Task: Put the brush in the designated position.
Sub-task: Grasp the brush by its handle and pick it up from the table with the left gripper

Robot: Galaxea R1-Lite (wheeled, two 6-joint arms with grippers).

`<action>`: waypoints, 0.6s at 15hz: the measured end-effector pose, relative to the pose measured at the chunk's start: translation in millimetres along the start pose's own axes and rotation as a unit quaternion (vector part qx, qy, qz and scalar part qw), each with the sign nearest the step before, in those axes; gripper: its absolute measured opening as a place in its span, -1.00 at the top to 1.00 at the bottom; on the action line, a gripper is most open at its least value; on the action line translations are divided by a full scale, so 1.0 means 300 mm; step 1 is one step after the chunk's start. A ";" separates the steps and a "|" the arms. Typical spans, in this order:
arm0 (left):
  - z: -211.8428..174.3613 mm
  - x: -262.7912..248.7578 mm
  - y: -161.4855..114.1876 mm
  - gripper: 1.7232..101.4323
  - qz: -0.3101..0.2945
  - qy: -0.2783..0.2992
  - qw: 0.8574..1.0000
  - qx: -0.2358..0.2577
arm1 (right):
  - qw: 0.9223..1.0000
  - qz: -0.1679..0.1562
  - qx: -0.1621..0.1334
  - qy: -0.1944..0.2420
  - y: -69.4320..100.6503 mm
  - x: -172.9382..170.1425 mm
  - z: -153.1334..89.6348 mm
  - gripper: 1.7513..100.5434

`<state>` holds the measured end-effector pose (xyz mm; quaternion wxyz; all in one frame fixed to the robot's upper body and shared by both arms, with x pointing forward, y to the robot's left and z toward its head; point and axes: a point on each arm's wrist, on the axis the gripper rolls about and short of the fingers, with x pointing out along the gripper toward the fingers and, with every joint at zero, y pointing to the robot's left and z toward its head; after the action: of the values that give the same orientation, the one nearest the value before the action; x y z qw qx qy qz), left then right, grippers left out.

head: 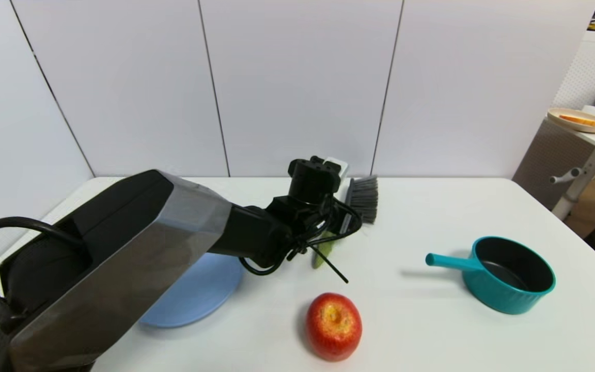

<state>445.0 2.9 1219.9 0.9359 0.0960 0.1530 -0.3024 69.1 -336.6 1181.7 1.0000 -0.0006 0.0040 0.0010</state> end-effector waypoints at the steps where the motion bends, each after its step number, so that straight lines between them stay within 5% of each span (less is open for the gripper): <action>1: -0.009 0.018 -0.003 -0.93 0.000 0.001 1.000 0.001 | 1.000 0.000 0.000 0.000 0.000 0.000 0.000 -0.93; 9: -0.072 0.097 -0.018 -0.85 -0.002 0.015 1.000 0.019 | 1.000 0.000 0.000 0.000 0.000 0.000 0.000 -0.93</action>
<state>459.4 -11.1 1189.1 0.9308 0.1181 0.1617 -0.3059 69.1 -336.6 1181.7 1.0000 -0.0006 0.0038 0.0012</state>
